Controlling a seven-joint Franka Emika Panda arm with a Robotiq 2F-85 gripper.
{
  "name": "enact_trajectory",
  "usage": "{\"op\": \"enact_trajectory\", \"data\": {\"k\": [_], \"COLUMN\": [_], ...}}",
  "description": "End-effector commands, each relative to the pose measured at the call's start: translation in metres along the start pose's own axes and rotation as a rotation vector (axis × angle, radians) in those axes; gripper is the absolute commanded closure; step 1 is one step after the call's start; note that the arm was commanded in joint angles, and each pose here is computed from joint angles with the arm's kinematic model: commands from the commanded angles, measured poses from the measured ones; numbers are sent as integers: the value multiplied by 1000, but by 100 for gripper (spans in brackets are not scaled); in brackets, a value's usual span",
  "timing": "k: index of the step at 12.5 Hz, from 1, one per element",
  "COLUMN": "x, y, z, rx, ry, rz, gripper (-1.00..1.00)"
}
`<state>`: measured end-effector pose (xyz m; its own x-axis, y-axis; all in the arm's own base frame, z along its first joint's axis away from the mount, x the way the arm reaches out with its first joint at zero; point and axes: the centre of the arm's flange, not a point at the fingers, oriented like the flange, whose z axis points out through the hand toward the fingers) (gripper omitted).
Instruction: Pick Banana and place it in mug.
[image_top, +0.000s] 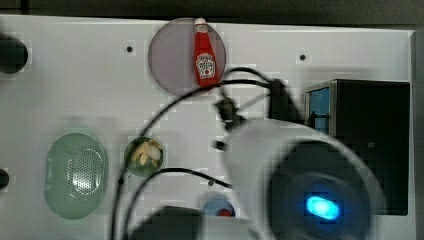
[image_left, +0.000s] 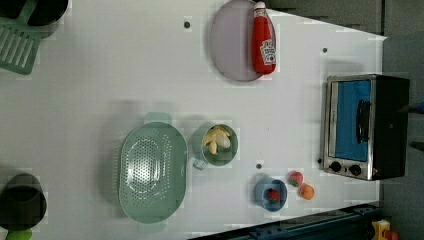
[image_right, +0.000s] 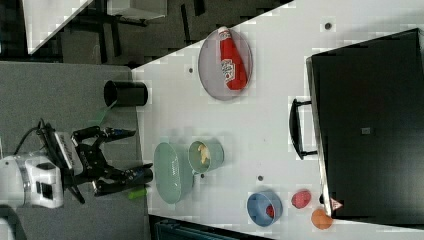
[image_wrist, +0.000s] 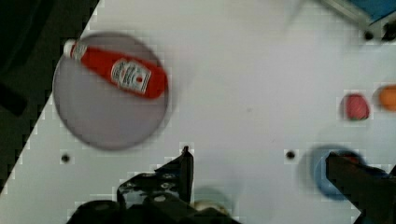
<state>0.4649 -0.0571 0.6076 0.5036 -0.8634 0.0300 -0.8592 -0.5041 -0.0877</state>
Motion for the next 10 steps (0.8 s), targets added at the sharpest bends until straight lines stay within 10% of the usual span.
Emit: {"op": "enact_trajectory", "data": {"k": [1,10], "x": [-2,-3], "y": [-5,2], "z": [23,35], "rx": [-49,-134], "ry": [-51,-85], "rz": [-148,-151], "gripper": [-100,-100]}}
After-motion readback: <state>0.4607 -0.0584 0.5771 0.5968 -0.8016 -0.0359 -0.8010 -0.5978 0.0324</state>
